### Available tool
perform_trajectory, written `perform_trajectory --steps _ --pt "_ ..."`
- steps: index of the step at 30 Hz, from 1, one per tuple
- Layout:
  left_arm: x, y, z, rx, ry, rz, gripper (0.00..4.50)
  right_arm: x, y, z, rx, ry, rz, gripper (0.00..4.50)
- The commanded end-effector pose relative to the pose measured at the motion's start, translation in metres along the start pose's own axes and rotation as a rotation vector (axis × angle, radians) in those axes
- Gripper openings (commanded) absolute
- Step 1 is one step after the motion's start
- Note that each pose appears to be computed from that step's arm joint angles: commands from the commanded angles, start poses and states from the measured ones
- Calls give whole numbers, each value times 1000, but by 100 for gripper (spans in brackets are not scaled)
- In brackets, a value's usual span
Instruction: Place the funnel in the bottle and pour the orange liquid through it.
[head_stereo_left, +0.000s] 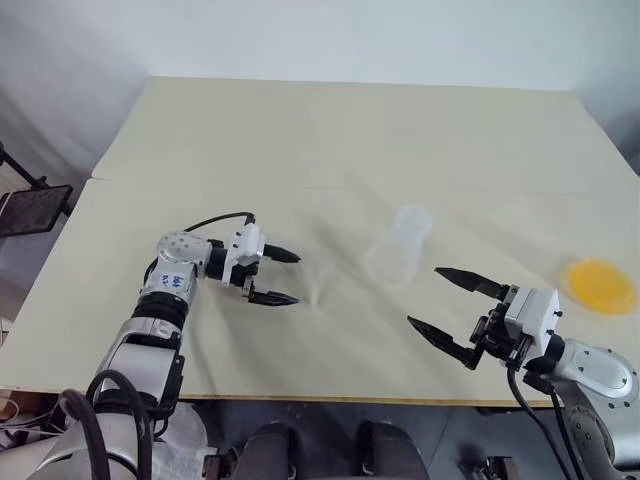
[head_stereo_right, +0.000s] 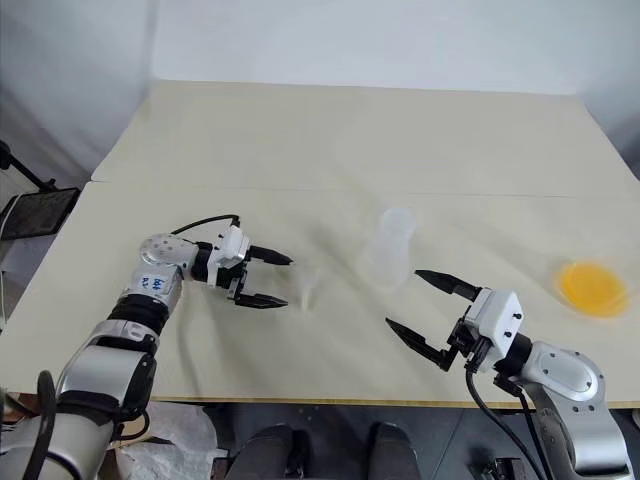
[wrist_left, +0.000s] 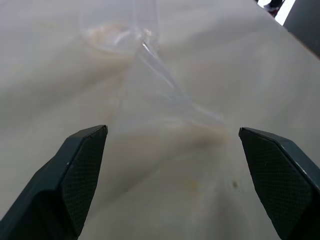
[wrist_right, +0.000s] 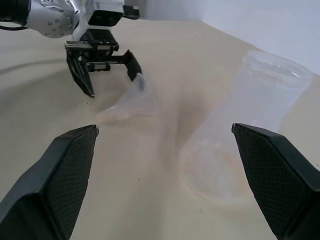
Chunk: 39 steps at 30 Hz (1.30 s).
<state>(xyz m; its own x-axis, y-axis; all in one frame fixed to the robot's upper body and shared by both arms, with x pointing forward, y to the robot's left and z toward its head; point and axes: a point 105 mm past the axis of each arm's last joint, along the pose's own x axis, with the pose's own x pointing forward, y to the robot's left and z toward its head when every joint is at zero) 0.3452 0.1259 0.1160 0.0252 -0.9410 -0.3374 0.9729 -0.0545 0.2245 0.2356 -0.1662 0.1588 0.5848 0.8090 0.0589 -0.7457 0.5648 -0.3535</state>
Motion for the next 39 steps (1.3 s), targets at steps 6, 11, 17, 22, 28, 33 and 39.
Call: perform_trajectory --steps 6,11,17,22,28,33,39 --pt "-1 -15 18 75 -48 -98 162 -7 0 8 -29 -6 8 450" --pt "-1 -19 19 73 -58 -104 14 -14 1 7 -28 14 3 450" --pt "2 -25 17 78 -54 -127 2 -17 2 6 -25 22 -3 450" --pt "1 -28 14 63 -60 -122 2 -21 3 8 -34 27 -16 450" --pt "-16 -13 32 -3 -197 57 2 -29 4 25 -48 7 -62 450" --pt "-38 2 69 -7 -312 186 2 -39 1 41 -62 -17 -168 450" --pt "-20 31 126 223 -263 204 2 -50 -8 48 -105 -61 -299 450"
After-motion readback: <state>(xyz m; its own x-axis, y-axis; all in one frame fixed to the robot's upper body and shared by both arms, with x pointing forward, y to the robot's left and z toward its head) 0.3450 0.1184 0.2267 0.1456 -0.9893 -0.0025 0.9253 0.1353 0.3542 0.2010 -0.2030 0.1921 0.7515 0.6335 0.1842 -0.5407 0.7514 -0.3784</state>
